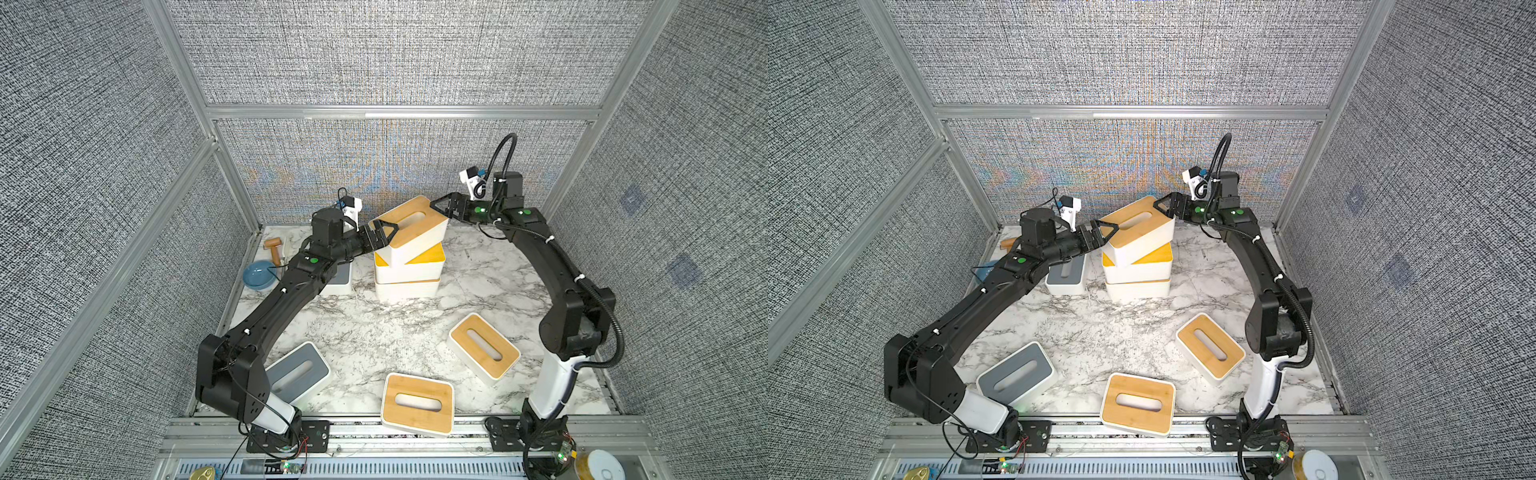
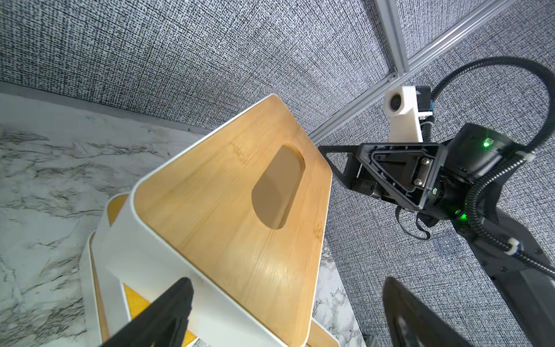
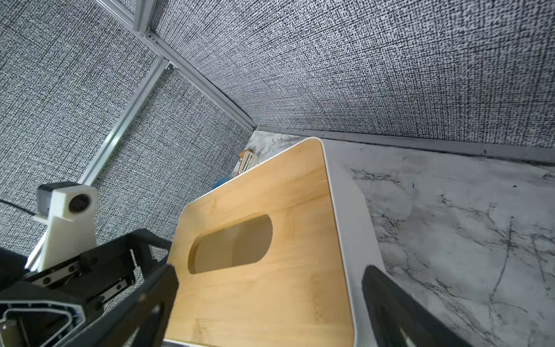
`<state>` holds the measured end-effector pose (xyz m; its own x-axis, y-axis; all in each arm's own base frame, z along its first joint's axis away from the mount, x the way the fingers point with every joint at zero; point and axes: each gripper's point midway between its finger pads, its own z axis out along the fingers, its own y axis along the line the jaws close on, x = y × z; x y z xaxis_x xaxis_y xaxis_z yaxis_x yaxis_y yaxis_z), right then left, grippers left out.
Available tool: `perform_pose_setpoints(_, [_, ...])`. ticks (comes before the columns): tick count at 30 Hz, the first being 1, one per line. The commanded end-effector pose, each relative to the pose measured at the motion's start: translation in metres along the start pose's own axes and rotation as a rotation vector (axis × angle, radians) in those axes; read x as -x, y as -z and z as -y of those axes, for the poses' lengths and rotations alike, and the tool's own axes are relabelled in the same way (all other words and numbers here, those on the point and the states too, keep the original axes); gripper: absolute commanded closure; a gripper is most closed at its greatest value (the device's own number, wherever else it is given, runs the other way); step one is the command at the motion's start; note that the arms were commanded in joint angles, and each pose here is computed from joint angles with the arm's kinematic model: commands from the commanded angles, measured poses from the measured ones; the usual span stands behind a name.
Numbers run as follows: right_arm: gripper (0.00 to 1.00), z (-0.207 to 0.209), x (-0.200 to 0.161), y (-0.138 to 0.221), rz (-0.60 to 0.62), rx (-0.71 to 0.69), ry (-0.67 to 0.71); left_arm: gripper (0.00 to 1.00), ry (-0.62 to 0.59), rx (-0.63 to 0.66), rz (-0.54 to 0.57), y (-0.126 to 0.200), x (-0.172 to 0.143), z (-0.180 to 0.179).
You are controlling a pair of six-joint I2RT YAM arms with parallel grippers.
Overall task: Stack the tissue boxes
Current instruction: Place the tissue box at the tissue box.
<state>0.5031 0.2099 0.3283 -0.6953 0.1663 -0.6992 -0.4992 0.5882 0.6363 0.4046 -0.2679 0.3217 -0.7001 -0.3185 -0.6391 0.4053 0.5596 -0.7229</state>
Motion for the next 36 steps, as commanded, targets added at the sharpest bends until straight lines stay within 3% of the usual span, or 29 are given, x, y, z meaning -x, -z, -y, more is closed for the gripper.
perform_pose_setpoints(1, [0.01,-0.013,-0.003,0.003,-0.007,0.047,0.012,0.00,-0.026,-0.031,-0.014,-0.001,0.001,0.005])
perform_pose_setpoints(15, [0.01,-0.048,-0.029,0.024,-0.003,0.088,0.020,0.01,-0.063,-0.063,-0.067,-0.006,-0.004,0.008])
perform_pose_setpoints(36, [0.01,-0.064,-0.055,0.037,0.002,0.070,0.002,0.01,-0.072,-0.085,-0.096,-0.008,-0.007,0.009])
